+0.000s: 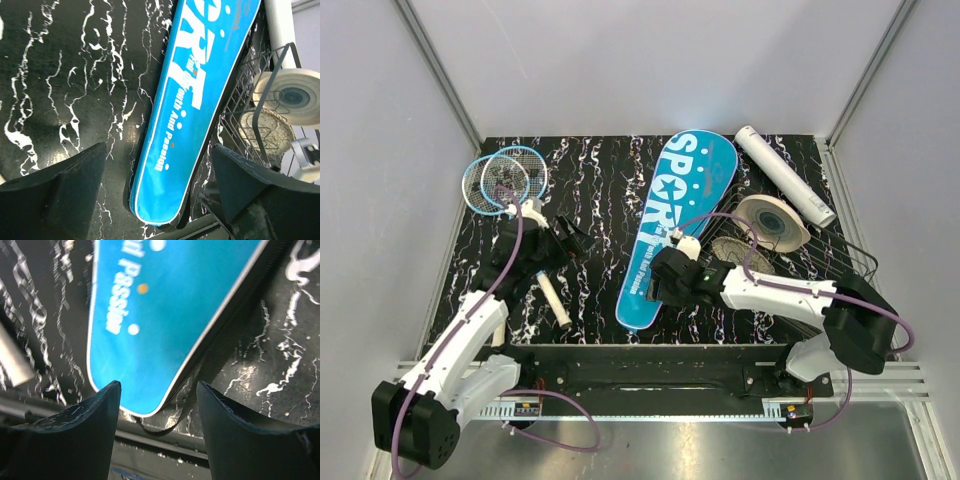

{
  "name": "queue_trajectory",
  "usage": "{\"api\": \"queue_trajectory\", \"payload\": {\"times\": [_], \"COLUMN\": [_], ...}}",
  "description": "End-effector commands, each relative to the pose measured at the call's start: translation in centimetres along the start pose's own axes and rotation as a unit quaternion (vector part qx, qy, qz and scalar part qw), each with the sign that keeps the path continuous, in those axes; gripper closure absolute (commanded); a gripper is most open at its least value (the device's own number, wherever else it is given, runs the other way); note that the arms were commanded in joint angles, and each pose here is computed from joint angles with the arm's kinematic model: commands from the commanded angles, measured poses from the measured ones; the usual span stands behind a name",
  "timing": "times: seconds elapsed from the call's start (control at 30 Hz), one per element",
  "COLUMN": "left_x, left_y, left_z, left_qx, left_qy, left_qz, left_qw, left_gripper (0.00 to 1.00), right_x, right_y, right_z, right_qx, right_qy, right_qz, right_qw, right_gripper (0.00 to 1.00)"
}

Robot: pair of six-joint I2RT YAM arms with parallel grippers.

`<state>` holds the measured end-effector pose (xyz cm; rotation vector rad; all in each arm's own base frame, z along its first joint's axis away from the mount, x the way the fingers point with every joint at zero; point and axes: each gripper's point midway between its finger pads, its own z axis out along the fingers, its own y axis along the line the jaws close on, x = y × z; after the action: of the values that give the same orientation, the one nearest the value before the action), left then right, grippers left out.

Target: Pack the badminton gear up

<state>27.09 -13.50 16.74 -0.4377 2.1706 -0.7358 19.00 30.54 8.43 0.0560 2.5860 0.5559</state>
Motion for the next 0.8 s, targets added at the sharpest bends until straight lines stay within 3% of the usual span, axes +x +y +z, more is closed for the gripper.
{"api": "queue_trajectory", "payload": {"times": [0.0,0.13,0.47,0.57,0.63,0.77], "left_x": [0.2,1.8,3.6,3.7,3.5,2.3], "left_y": [-2.8,-3.5,-4.1,-3.7,-3.3,-2.5], "left_z": [-0.3,-0.9,-0.9,-0.6,-0.5,-1.2], "left_qx": [0.073,0.078,0.072,0.054,0.040,0.018], "left_qy": [0.003,0.018,0.028,0.030,0.025,-0.011], "left_qz": [0.021,0.066,0.102,0.104,0.105,0.100], "left_qw": [0.997,0.995,0.992,0.993,0.993,0.995], "left_gripper": [0.12,0.15,0.21,0.21,0.21,0.22], "right_x": [-2.1,-2.5,-2.8,-3.2,-4.0,-4.3], "right_y": [-1.4,-1.8,-2.9,-2.1,-0.4,1.8], "right_z": [1.6,2.7,6.2,7.3,7.4,7.9], "right_qx": [0.047,0.067,0.089,0.071,0.052,0.027], "right_qy": [-0.077,-0.092,-0.107,-0.097,-0.093,-0.076], "right_qz": [0.124,0.134,0.165,0.139,0.095,0.015], "right_qw": [0.988,0.984,0.976,0.983,0.990,0.997], "right_gripper": [0.32,0.32,0.35,0.44,0.62,0.82]}}
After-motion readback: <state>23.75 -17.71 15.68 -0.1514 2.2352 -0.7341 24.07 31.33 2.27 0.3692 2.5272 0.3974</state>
